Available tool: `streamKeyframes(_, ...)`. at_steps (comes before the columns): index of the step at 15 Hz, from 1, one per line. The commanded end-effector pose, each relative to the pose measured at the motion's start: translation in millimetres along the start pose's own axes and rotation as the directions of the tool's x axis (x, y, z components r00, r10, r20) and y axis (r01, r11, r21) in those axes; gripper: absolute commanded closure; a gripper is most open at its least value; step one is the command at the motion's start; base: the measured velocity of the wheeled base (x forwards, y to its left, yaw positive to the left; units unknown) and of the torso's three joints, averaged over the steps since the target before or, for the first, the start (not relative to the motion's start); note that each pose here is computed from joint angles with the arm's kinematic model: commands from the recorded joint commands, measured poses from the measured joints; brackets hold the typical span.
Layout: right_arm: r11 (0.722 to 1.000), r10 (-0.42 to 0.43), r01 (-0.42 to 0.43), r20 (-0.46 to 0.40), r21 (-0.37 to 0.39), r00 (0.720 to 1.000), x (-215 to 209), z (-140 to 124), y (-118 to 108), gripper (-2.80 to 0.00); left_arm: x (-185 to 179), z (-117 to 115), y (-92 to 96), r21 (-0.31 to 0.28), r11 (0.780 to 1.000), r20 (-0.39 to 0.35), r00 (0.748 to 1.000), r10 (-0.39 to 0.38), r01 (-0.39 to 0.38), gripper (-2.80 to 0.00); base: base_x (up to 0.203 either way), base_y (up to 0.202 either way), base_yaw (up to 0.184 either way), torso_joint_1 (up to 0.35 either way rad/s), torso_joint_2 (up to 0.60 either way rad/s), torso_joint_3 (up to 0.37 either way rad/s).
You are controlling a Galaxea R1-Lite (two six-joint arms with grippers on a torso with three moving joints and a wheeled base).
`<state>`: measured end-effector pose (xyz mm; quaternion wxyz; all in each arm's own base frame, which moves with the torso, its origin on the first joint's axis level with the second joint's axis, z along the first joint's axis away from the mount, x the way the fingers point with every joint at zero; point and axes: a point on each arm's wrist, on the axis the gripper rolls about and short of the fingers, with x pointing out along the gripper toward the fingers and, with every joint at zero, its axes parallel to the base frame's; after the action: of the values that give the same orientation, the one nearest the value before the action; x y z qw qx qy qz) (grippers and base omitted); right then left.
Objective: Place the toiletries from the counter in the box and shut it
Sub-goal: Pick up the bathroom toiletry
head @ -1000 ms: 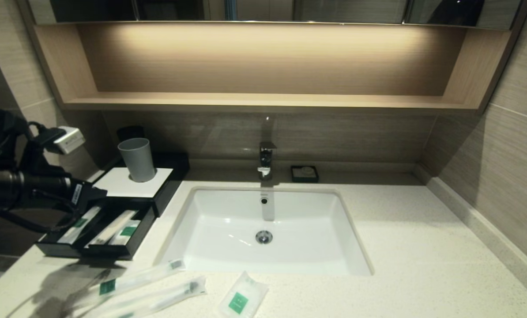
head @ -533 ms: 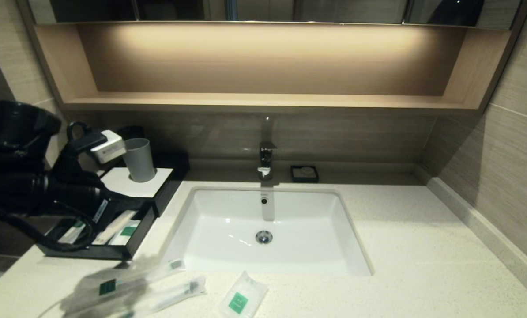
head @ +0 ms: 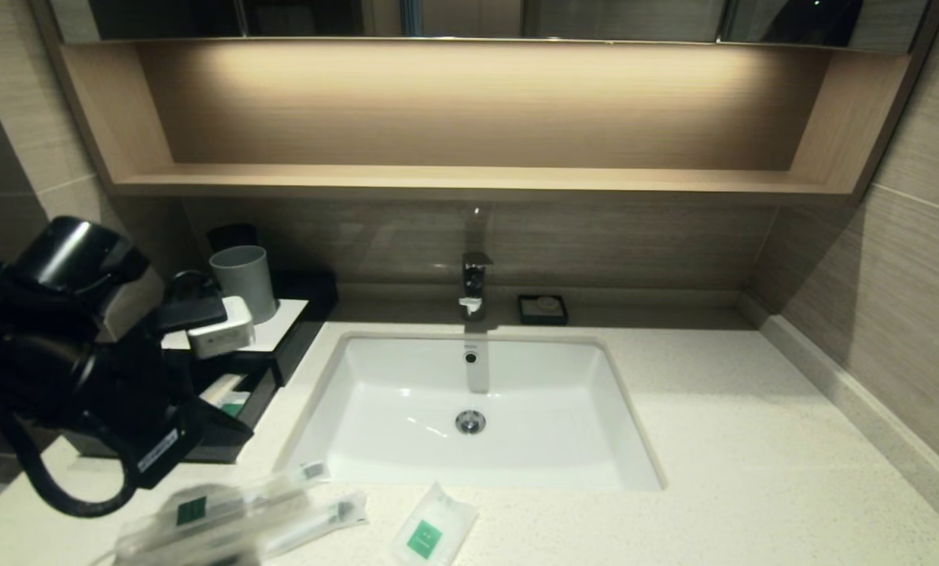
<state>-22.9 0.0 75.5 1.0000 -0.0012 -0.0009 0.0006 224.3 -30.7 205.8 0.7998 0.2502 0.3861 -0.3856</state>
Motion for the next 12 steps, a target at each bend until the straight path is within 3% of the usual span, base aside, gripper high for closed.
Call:
streamKeyframes(1,1.0,0.0,0.0,-0.003,-0.001,1.0,0.2,-0.5,0.0,0.0,-0.8,-5.3,-5.5,0.008,0.999,-0.038,0.999,-0.036,0.036,0.0,0.0,0.0,0.0,0.0,0.0,0.0)
streamKeyframes(12,1.0,0.0,0.0,-0.002,-0.001,1.0,0.2,-0.3,0.0,0.0,2.2,-58.7,-16.1,-0.01,0.997,-0.151,0.985,-0.078,0.077,0.0,0.0,0.0,0.0,0.0,0.0,0.0)
